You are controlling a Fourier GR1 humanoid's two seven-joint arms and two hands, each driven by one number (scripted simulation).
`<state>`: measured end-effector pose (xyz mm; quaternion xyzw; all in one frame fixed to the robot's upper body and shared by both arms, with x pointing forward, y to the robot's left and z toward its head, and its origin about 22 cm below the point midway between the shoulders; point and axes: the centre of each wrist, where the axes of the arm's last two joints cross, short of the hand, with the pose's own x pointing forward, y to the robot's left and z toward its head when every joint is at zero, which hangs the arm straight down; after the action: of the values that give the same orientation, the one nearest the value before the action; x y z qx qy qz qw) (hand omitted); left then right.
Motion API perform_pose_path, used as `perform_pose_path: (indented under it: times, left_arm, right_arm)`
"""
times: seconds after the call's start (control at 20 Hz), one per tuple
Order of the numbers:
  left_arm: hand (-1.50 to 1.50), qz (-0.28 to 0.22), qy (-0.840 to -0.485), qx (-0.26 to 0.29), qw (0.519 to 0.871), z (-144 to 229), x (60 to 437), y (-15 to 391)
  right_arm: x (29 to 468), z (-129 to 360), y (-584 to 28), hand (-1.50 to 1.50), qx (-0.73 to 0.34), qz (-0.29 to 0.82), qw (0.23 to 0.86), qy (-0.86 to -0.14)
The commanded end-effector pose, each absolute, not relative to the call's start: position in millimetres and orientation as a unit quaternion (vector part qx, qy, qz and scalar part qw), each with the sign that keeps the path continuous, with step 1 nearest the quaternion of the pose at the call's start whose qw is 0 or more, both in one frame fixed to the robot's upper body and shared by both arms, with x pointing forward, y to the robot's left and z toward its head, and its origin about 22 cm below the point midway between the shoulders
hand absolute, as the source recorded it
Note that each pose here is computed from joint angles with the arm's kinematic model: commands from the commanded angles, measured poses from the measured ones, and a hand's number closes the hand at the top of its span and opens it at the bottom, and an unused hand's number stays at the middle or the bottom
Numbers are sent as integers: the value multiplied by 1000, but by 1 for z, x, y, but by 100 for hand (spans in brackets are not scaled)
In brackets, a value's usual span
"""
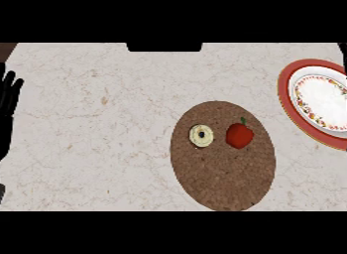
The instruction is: Pick the cupcake from the placemat and place it in the plate
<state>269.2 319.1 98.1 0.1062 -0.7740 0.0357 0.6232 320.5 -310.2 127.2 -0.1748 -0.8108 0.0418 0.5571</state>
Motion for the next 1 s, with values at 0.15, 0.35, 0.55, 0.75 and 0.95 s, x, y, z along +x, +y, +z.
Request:
perform_pose_path:
  times: [0.15,0.35,0.55,0.75,0.95]
  left_arm:
    - [0,-30,-737,95,669,54,265,309]
    - [0,-68,-695,68,713,27,254,297]
    - [0,-68,-693,62,715,5,256,296]
    - [0,-71,-682,59,726,-11,241,294]
    - [0,-59,-684,59,725,-8,237,299]
  right_arm:
    - [324,98,-169,150,17,104,650,-752]
    - [332,100,-170,150,-203,230,541,-783]
    - [290,44,-66,-150,-106,94,583,-800]
    - [256,25,-42,-150,-108,107,562,-813]
    - [253,15,-45,-150,-184,114,554,-804]
